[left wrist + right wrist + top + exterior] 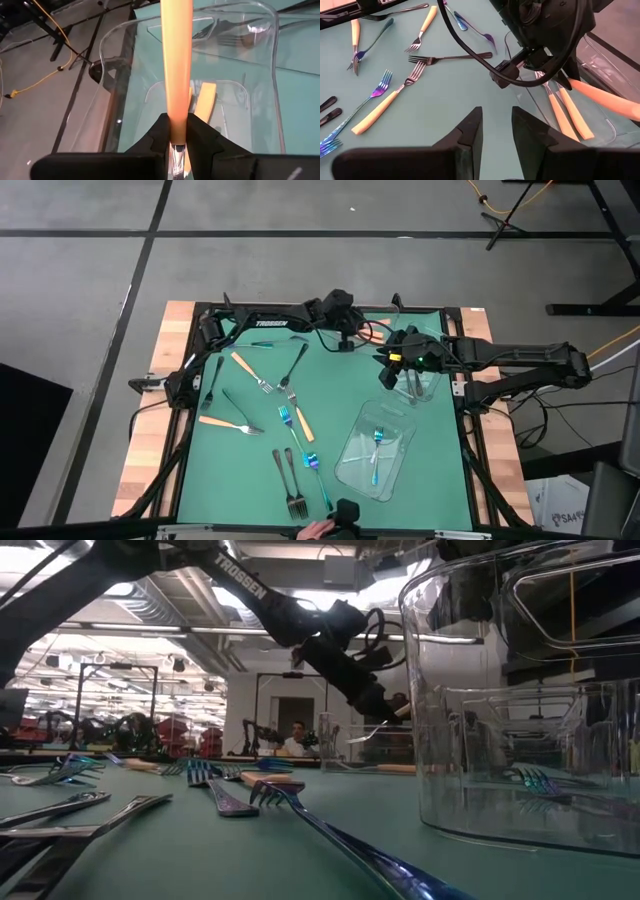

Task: Sort silverware by color (type)
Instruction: Put the orange fork into the top transparent bin

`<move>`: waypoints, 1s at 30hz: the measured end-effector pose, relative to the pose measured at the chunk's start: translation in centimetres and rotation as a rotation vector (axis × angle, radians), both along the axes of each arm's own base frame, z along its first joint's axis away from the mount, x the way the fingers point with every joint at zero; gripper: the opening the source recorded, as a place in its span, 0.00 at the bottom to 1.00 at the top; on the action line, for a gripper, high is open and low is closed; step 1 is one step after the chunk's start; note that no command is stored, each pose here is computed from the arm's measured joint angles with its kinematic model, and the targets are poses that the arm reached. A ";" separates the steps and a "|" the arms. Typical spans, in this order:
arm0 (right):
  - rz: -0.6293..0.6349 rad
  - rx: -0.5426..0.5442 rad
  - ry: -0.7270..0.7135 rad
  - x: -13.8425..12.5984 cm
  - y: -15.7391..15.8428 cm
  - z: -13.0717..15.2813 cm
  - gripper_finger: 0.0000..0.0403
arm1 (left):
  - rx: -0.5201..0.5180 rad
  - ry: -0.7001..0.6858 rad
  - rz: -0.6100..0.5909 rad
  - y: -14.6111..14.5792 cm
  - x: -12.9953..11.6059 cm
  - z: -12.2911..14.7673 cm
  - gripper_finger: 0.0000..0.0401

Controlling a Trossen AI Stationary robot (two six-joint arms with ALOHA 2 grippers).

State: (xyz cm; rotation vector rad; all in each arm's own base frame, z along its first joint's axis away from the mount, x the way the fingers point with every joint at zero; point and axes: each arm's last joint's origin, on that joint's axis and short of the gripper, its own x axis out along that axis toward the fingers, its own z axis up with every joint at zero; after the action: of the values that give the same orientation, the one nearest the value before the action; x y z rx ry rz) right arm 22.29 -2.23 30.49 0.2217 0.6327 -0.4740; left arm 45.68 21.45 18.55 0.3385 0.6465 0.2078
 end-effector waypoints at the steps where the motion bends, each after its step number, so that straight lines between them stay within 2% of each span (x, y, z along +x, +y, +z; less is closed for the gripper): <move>1: 0.000 0.000 0.002 0.0 0.0 0.0 0.23 | -0.005 0.011 0.000 0.0 -0.1 -0.1 0.09; 21: 0.000 0.000 0.005 0.0 0.0 0.0 0.23 | -0.059 0.160 0.021 -0.4 -1.0 -1.2 0.09; 30: 0.000 0.000 0.005 0.0 0.0 0.0 0.23 | -0.061 0.159 0.023 -0.3 -1.0 -1.2 0.18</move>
State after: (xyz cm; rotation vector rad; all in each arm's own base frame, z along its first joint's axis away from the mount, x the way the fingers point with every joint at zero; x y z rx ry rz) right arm 22.26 -2.22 30.46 0.2209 0.6377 -0.4746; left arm 44.68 21.10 17.37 0.2911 0.8121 0.1841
